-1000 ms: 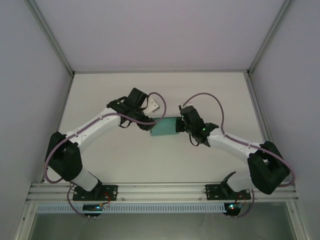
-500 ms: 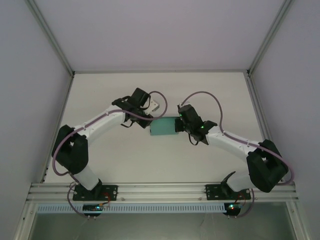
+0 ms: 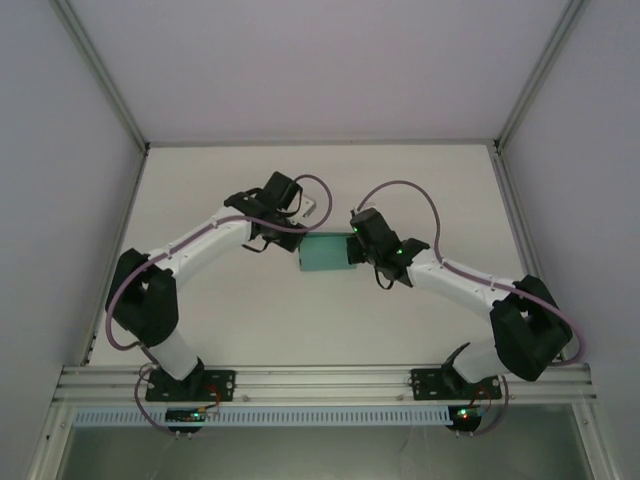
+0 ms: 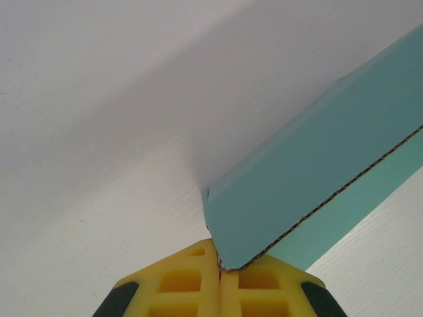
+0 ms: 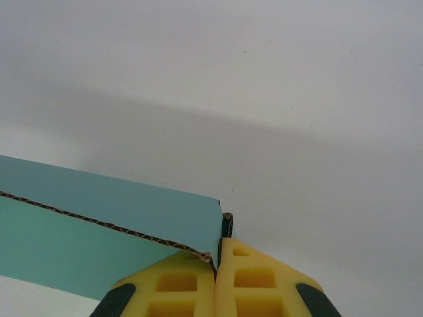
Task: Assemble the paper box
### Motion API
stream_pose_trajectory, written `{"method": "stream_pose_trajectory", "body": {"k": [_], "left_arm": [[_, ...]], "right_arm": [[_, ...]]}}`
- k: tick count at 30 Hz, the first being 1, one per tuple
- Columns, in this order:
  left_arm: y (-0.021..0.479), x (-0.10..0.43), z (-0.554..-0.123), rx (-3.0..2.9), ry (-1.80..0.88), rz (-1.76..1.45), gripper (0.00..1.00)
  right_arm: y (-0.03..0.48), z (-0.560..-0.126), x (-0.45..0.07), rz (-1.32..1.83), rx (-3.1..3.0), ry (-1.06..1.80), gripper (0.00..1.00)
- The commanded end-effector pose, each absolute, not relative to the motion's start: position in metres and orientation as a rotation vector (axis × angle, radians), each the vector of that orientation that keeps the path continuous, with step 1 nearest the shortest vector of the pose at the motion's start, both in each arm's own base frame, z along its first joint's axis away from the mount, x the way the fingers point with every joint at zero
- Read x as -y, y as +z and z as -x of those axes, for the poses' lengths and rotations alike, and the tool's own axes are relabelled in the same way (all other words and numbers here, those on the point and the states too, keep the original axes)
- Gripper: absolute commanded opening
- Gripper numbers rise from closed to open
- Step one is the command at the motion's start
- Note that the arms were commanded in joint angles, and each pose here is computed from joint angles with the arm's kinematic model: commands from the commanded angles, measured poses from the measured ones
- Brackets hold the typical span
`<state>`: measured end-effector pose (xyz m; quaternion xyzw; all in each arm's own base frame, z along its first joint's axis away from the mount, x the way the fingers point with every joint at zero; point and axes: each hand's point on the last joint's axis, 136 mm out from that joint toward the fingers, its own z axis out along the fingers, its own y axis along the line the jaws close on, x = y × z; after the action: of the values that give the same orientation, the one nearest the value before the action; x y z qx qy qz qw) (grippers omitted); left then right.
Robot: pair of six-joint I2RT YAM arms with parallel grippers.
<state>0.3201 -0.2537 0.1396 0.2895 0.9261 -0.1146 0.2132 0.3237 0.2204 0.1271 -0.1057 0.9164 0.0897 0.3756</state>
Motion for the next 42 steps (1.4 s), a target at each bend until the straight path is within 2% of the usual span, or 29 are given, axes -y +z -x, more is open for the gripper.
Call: {"method": "stream_pose_trajectory", "body": {"k": [1,12,17,21,25,30,42], "left_arm": [[0.160,0.265,-0.318,-2.619,-0.469,-0.680,0.00],[0.164,0.270,-0.311,-2.898,-0.714,-0.374,0.00],[0.153,0.269,-0.311,-2.954,-0.732,-0.307,0.00],[0.139,0.253,-0.313,-2.956,-0.551,-0.271,0.00],[0.118,0.258,-0.306,-2.911,-0.508,-0.215,0.00],[0.092,0.246,-0.295,-2.806,-0.245,-0.236,0.00],[0.047,0.255,-0.252,-2.697,-0.149,-0.324,0.00]], "right_arm": [[0.081,-0.288,-0.205,0.395,-2.549,0.096,0.00],[0.080,-0.288,-0.204,0.409,-2.536,-0.029,0.00],[0.078,-0.286,-0.207,0.413,-2.530,-0.049,0.00],[0.079,-0.285,-0.206,0.400,-2.522,-0.046,0.00],[0.081,-0.289,-0.207,0.356,-2.492,-0.034,0.00],[0.077,-0.287,-0.205,0.321,-2.472,-0.045,0.00],[0.067,-0.280,-0.203,0.282,-2.388,0.041,0.00]]}}
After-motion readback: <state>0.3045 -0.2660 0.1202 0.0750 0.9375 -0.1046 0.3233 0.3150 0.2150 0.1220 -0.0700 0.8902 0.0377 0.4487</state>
